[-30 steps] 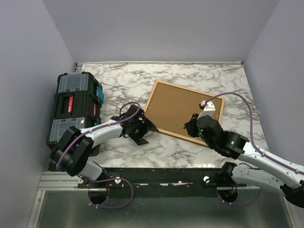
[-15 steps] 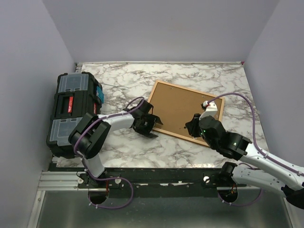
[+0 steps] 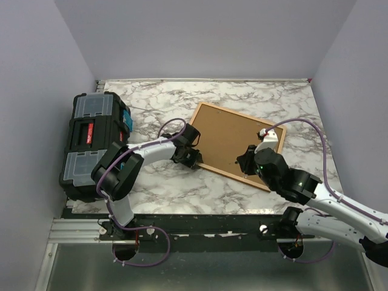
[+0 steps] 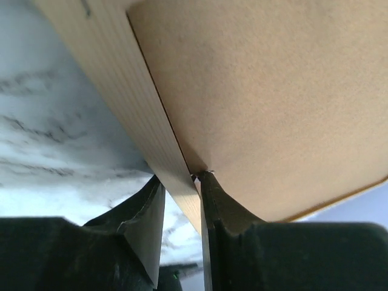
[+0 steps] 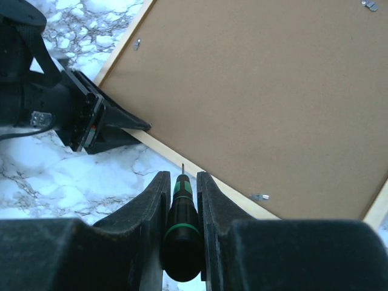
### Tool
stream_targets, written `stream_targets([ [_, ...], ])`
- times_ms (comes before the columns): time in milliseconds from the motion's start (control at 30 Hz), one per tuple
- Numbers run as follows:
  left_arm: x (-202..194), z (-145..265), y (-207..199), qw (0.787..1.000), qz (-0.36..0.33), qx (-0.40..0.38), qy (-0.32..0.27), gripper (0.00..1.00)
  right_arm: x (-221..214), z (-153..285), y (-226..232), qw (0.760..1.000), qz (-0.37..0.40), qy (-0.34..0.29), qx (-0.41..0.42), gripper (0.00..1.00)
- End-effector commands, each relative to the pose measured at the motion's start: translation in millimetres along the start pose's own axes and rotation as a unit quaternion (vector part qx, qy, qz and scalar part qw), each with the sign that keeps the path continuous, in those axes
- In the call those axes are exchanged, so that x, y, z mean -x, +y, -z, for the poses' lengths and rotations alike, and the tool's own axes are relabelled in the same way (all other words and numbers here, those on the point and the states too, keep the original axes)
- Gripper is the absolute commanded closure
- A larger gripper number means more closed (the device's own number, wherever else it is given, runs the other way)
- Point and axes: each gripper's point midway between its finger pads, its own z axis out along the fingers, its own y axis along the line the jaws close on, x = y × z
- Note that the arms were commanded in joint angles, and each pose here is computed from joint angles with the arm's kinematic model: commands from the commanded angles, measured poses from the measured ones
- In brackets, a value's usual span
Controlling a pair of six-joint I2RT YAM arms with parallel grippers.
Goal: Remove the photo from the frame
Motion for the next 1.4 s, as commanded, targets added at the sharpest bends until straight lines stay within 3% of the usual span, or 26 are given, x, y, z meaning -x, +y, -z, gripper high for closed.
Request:
stream_targets([
  [0,62,9,12,0.98,-0.144,0.061,-0.126,0.8,-9,-4,-2,1.0,0.011,0.012,-0.005,1.0],
  [167,87,13,-14,0.947,-0.288,0.083,-0.114,1.0,-23,-15,6,0.999,0.029,0.035,0.008,1.0],
  [433,102,13,-37,0.875,-0.473,0.058,-0.078,1.0,-35,-31,25,0.997,0.034,0.051,0.04,1.0],
  [667,107,15,-53,0.819,-0.568,0.03,-0.071,1.0,-43,-42,38,0.996,0.032,0.063,0.056,1.0],
  [867,102,8,-74,0.83,-0.556,-0.005,-0.032,1.0,-46,-51,41,0.996,0.028,0.059,0.056,1.0],
  [1167,99,4,-105,0.834,-0.55,-0.033,-0.019,1.0,-45,-66,53,0.997,0.02,0.06,0.052,1.0],
  [1267,98,9,-112,0.835,-0.547,-0.054,-0.019,0.85,-44,-71,58,0.996,0.02,0.061,0.055,1.0],
  [1367,96,18,-116,0.84,-0.538,-0.068,-0.016,0.59,-45,-78,67,0.996,0.021,0.067,0.062,1.0],
])
